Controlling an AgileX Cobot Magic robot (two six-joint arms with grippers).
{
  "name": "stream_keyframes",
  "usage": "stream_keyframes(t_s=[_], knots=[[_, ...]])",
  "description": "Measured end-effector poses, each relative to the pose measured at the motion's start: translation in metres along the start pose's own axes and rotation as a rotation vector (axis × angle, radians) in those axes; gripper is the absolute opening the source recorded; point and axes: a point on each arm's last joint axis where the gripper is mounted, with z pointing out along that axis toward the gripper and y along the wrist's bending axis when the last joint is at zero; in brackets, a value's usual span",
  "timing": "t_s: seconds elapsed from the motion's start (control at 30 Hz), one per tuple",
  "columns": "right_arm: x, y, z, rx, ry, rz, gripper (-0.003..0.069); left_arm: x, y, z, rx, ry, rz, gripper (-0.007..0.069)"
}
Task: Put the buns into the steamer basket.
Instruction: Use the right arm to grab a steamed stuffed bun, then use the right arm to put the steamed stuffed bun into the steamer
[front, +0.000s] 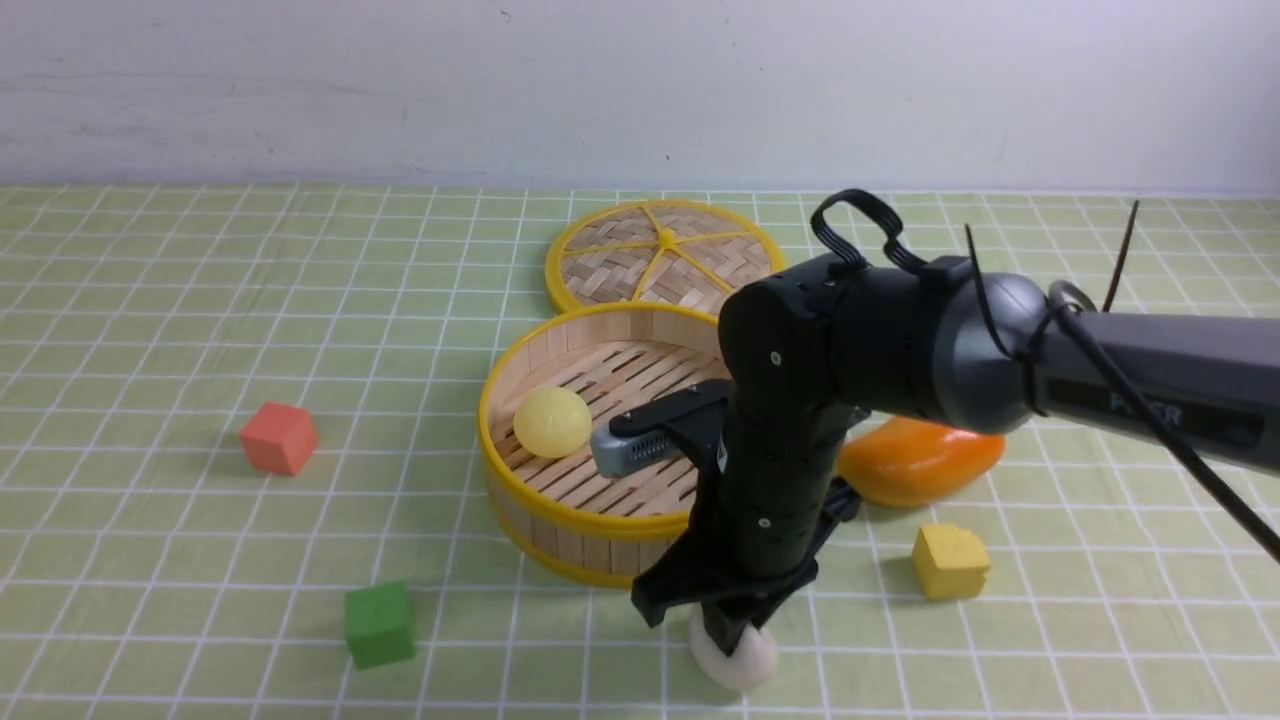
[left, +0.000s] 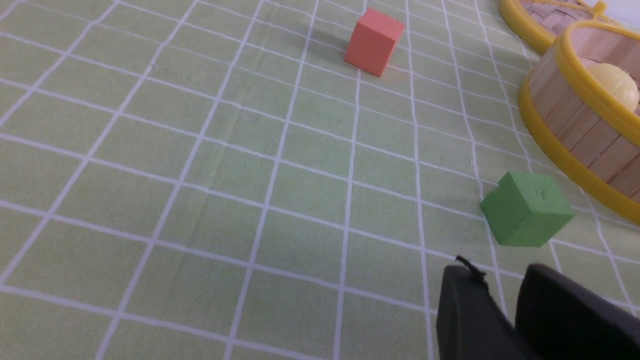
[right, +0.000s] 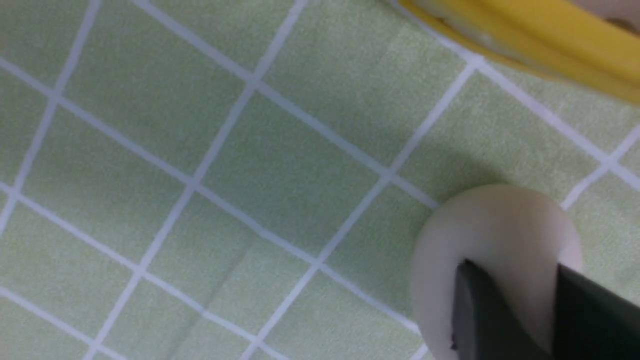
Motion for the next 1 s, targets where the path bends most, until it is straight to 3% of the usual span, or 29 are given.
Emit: stream_keyframes(t_s=[0.07,0.33,0.6,0.8,1.0], knots=[[0.001,0.000,0.000,0.000,0.010,0.000,0.0022,0.000,0.000,0.000,0.000,0.000,0.000,0.0155],[-0.007,0.006,-0.036,-0.010,0.001,-0.017,0.0020,0.000,0.000,0.000,0.000,0.000,0.000,0.0155],[-0.056,0.016,-0.105,0.003,-0.370,-0.066,0.0020,0.000,0.000,0.000,0.000,0.000,0.000,0.0164],[-0.078,0.013,-0.073,0.008,-0.420,-0.063,0.0028,0.000,0.000,0.000,0.000,0.000,0.000,0.0167],[-0.084,0.005,-0.029,0.043,-0.334,0.008,0.0126,0.000,0.000,0.000,0.000,0.000,0.000,0.0176]])
